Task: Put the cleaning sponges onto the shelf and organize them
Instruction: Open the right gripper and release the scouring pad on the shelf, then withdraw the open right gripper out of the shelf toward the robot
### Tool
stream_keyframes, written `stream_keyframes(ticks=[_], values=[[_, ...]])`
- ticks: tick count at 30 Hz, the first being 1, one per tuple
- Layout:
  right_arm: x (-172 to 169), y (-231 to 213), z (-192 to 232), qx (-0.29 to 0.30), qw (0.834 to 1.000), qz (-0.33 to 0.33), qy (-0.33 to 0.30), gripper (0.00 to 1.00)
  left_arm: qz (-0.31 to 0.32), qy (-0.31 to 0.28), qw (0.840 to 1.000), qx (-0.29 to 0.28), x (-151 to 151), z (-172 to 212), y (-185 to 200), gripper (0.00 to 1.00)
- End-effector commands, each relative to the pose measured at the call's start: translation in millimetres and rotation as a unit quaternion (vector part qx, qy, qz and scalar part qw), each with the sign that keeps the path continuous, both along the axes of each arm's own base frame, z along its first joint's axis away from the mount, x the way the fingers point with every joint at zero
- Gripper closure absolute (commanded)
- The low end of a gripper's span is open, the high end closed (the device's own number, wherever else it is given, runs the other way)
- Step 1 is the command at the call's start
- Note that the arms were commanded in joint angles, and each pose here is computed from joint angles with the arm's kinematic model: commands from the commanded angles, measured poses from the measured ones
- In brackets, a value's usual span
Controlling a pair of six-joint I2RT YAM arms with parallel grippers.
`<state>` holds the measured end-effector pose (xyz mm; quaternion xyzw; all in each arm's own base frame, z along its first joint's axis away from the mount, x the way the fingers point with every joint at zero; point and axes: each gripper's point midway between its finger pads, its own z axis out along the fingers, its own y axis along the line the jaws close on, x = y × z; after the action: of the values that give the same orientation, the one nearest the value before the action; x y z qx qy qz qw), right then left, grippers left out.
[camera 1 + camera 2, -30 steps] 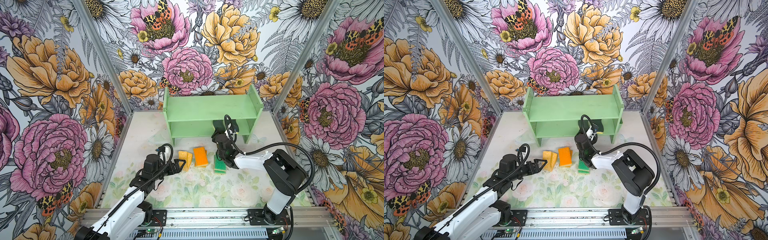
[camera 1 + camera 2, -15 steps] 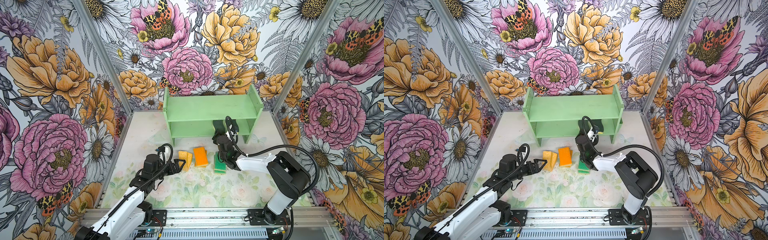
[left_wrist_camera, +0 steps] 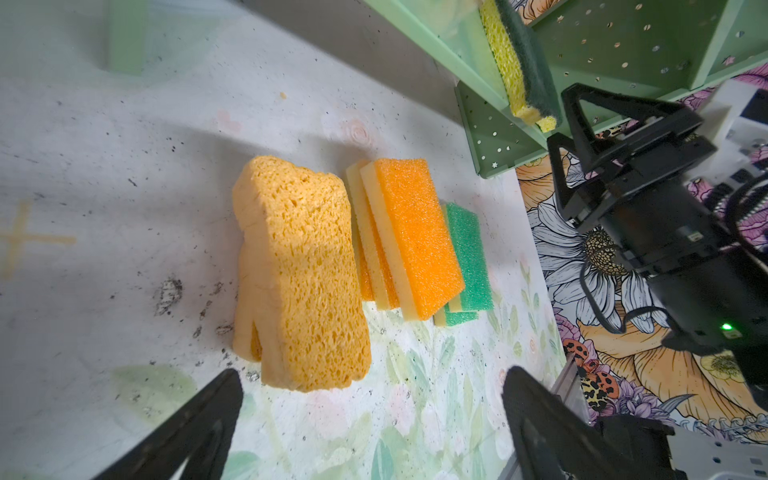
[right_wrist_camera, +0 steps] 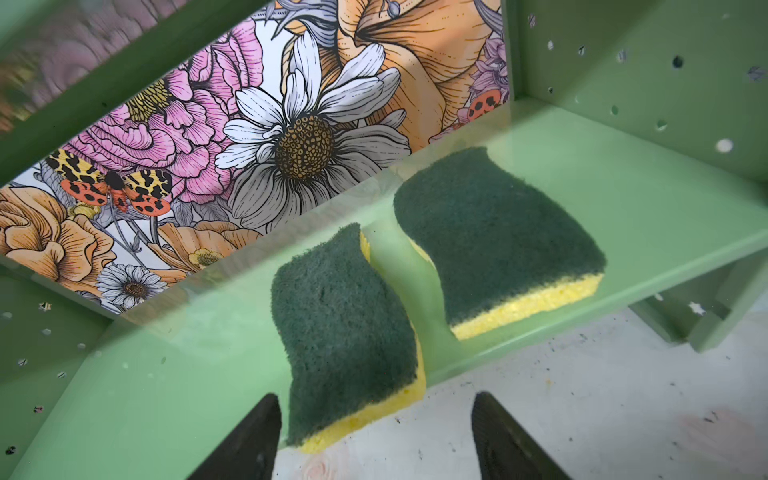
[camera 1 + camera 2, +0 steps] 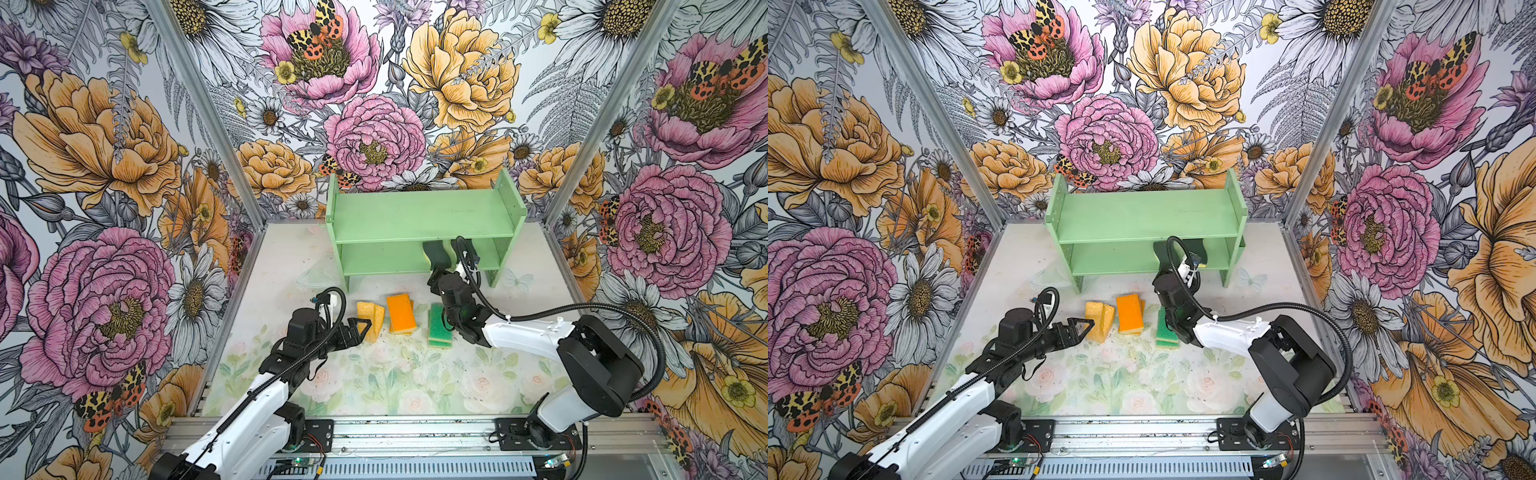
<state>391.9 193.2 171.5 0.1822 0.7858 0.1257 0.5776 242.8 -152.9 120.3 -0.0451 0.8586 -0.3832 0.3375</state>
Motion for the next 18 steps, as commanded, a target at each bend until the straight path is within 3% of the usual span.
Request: stream_keyframes(ticks=[1, 8, 12, 18], values=[[-10, -4, 10, -0.016, 1.0, 0.015, -0.001, 0.24, -0.01, -0.006, 1.0, -0.001, -1, -1, -1, 0.01], [-9, 5, 16, 0.027, 0.995, 0.092, 0.009, 0.23, -0.011, -0.002, 1.0, -0.003, -1, -3, -2, 0.01], [-3, 22, 17, 0.079, 0.979, 0.189, 0.012, 0.23, -0.009, -0.002, 1.0, -0.002, -1, -3, -1, 0.01], [-3, 36, 2, 0.095, 0.962, 0.253, 0.035, 0.25, -0.009, -0.001, 1.0, -0.003, -2, -3, -1, 0.01]])
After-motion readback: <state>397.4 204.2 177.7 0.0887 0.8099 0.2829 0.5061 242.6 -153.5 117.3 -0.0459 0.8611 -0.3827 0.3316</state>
